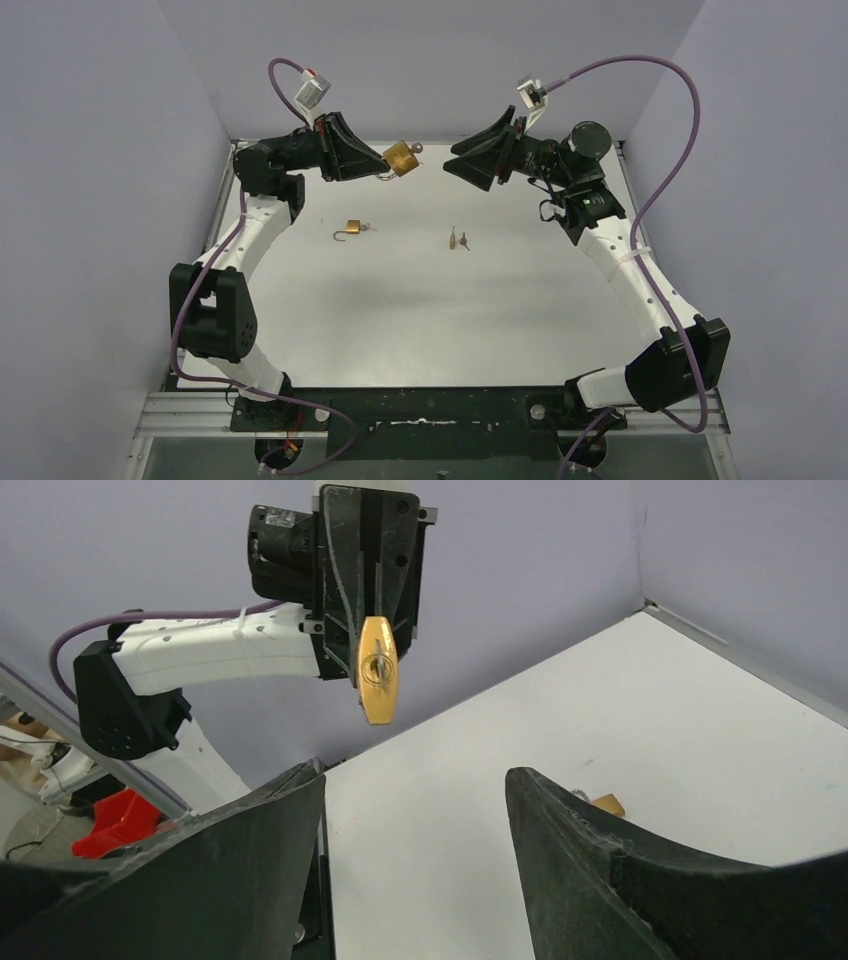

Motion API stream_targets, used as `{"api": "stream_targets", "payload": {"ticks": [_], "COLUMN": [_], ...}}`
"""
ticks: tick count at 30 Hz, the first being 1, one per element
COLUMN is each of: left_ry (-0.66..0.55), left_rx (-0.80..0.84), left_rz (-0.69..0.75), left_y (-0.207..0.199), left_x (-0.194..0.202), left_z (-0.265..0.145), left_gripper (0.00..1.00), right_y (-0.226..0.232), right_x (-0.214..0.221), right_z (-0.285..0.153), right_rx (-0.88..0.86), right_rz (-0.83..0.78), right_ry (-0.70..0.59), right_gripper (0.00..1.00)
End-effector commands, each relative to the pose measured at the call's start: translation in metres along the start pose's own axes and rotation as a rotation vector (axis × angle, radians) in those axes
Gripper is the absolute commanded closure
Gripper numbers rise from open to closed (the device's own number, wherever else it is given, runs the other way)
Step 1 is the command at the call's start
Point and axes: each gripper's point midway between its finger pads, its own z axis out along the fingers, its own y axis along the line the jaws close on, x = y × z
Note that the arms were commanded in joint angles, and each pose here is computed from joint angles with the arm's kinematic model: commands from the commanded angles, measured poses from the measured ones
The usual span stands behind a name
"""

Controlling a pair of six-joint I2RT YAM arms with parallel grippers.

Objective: Lock with the key
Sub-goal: Lock the lock.

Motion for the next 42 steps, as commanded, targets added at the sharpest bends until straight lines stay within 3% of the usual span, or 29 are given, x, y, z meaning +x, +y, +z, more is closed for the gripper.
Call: {"api": "stream_targets", "payload": {"ticks": [1,10,21,33,38,40,42], "left_ry": [-0.017,-0.016,-0.019,-0.015,-0.013,-0.013,-0.013], "left_rx": [0.018,0.019,0.024,0.033,0.033,0.031,0.032], "left_rz": [0.067,0.031,0.015,0.014,0.014,0.012,0.012], "left_y": [-0.013,-0.007,-0.005,-0.006,-0.006,-0.006,-0.005], "left_x": [-0.009,0.002,0.007,0.008,0.008,0.008,0.007], "left_z": [0.004,0.004,0.004,0.004,0.003,0.003,0.003], "left_gripper": [1.0,1.0,1.0,1.0,1.0,1.0,1.0], "right_y": [0.036,0.038,0.042,0.04,0.03,0.028,0.03], "right_x": [-0.024,-0.019,-0.016,-0.012,-0.008,-0.008,-0.009], "right_z": [-0.001,0.025,0.042,0.052,0.051,0.051,0.051], "right_rx": [-0.115,-0.113,-0.145,-0.141,-0.088,-0.076,-0.086], "right_rz": [-0.073,-0.092,-0.081,-0.088,-0.098,-0.102,-0.105], "right_ry": [-0.059,-0.024,-0.005,0.013,0.021,0.022,0.024], "right_gripper": [0.33,0.4,0.61,0.52,0.37,0.41,0.55]}}
